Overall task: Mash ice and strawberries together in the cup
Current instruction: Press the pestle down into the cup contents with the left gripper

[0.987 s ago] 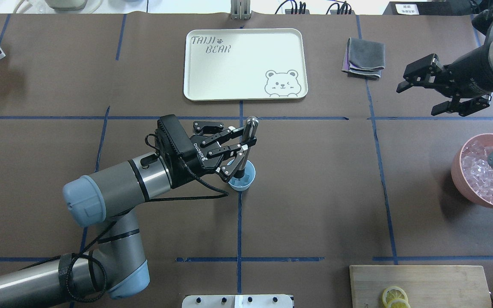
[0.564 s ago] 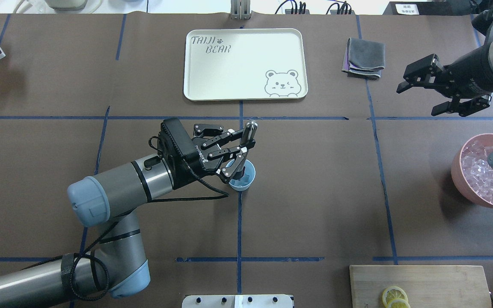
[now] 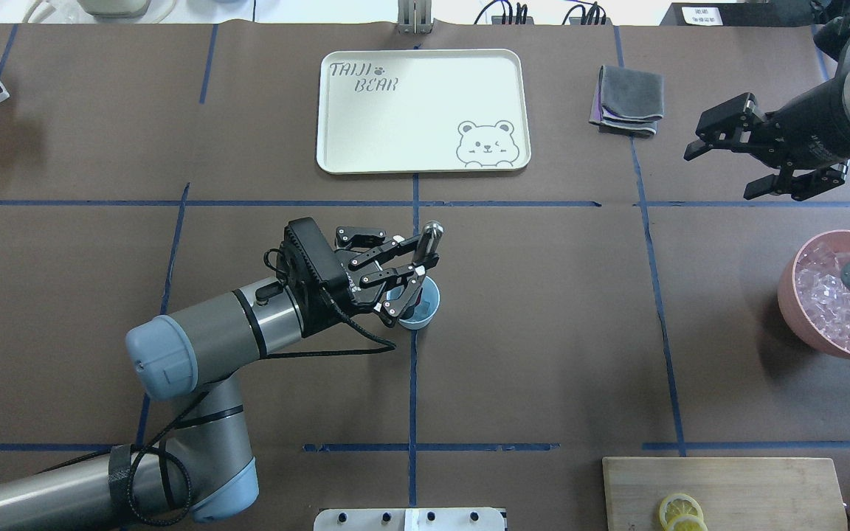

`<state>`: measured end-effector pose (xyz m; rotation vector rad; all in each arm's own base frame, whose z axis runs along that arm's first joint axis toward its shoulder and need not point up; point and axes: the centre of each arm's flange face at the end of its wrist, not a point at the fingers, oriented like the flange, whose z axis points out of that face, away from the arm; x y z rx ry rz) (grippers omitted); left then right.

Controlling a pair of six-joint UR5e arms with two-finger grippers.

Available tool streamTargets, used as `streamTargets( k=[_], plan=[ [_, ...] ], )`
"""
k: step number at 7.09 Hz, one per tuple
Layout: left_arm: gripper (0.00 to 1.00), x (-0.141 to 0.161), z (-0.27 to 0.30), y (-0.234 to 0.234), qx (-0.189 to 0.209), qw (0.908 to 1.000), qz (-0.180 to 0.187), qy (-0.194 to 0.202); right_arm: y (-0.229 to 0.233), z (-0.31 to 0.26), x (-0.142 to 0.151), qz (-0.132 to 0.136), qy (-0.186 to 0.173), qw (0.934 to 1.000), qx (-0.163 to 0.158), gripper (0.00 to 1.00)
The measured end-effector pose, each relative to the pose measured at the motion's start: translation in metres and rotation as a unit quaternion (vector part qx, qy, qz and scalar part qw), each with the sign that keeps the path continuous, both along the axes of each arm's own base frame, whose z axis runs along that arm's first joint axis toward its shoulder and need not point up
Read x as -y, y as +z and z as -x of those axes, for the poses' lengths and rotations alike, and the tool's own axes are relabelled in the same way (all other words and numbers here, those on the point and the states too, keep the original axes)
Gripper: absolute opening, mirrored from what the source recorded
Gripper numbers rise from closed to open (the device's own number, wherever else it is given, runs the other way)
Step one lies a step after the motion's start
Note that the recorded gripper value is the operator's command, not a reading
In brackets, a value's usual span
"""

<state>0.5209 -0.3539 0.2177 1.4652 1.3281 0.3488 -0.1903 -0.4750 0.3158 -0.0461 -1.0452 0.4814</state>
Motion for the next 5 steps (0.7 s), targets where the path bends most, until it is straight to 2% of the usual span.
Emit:
streamTargets(
  k=[5],
  plan=[
    [0.0,-0.0035,-0.0024,-0.0011,0.0,1.0,0.001,-0.001,0.0,-0.0002,0.0001,0.0,0.0,1.0,0.0,1.0]
  ],
)
